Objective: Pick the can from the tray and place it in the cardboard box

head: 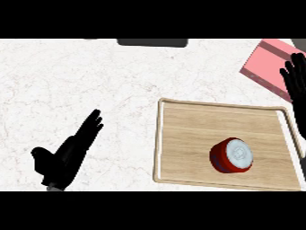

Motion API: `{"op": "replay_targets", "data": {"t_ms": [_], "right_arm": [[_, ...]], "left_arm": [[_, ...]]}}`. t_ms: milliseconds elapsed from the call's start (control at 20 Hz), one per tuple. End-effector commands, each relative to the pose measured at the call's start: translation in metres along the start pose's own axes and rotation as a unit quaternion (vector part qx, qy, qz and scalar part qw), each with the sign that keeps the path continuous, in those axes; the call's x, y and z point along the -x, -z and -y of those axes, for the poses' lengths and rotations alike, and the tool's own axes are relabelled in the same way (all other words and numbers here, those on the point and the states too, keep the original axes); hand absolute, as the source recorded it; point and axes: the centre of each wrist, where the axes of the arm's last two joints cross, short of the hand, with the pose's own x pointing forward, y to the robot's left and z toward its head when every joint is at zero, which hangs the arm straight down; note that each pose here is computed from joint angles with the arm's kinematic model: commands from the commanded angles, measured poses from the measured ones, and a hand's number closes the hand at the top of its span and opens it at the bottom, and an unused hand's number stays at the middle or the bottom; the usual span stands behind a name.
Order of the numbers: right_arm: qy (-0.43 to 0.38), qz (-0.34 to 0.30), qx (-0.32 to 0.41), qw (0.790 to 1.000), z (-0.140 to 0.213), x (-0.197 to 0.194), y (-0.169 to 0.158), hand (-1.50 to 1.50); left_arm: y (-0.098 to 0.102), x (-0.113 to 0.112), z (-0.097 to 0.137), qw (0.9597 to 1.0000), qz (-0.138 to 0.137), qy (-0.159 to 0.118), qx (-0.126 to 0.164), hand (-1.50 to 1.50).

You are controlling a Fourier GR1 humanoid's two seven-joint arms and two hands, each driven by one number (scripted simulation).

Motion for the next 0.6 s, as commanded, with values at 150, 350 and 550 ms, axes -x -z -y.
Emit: {"op": "replay_targets", "data": {"t_ms": [150,350,550], "right_arm": [[-0.052,0.077,-0.092,0.991,-0.018,-0.034,-0.014,1.5],[-0.377,0.064,-0.103,0.918,0.045,-0.05,-0.014,1.5],[-0.255,0.085,-0.015,0.963,0.027,-0.028,-0.079,-1.5]], "left_arm": [[0.015,0.008,-0.05,0.9857,0.01,0.036,-0.165,0.0],[0.003,0.007,-0.075,0.9723,-0.008,0.047,-0.229,0.0],[0.026,0.017,-0.063,0.967,0.0,0.042,-0.251,0.0]]}}
